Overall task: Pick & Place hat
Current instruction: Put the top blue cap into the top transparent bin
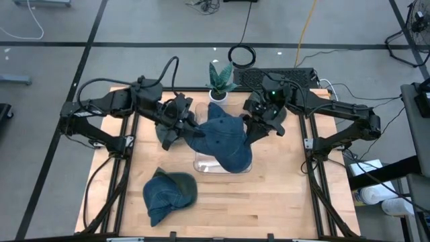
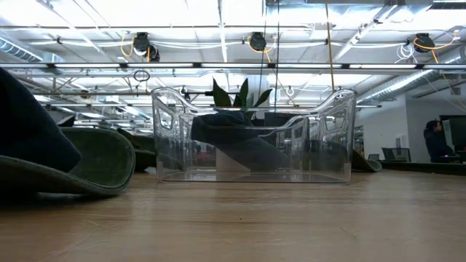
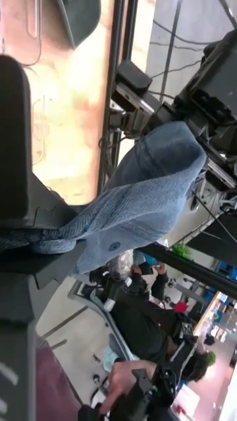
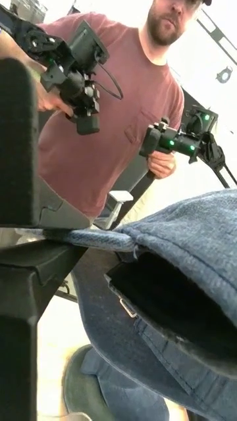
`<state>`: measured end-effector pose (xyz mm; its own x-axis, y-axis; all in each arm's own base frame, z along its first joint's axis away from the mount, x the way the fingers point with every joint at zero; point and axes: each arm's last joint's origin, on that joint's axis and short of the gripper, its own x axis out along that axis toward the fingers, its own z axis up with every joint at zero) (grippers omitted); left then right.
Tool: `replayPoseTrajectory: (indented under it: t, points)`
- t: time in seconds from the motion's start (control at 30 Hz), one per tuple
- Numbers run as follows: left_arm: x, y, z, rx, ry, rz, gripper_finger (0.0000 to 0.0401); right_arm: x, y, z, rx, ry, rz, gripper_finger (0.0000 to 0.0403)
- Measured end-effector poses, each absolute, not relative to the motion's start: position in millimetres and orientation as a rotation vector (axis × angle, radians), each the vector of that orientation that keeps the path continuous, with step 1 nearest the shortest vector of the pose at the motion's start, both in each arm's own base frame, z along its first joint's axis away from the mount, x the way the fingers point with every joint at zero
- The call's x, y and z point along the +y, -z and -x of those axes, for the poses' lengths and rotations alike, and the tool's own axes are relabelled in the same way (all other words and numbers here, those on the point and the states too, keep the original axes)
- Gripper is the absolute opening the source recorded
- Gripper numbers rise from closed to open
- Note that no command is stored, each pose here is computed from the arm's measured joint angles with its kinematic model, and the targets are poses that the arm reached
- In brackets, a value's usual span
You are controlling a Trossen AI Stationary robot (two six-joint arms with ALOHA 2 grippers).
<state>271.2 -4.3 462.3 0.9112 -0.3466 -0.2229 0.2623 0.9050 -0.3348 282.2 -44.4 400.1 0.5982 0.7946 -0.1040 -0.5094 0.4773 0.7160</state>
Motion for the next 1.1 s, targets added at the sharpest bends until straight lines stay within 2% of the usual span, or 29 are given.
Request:
replayPoseTrajectory:
  t: [0.47,0.73,0.87,1.1]
  points:
    - [8.4,-476.8,-272.3,0.151,0.386,0.353,0.0019,-48.2,-401.1,-283.4,0.413,-0.716,-0.660,0.0049]
    - [19.1,-486.0,-267.8,0.103,0.458,0.428,0.0019,-58.2,-416.2,-269.7,0.321,-0.689,-0.611,0.0059]
    - [22.6,-492.8,-257.9,0.071,0.449,0.422,0.0019,-63.3,-425.6,-257.5,0.259,-0.581,-0.581,0.0059]
    - [28.6,-506.5,-233.8,-0.022,0.328,0.342,0.0019,-67.4,-442.8,-236.2,0.109,-0.333,-0.435,0.0059]
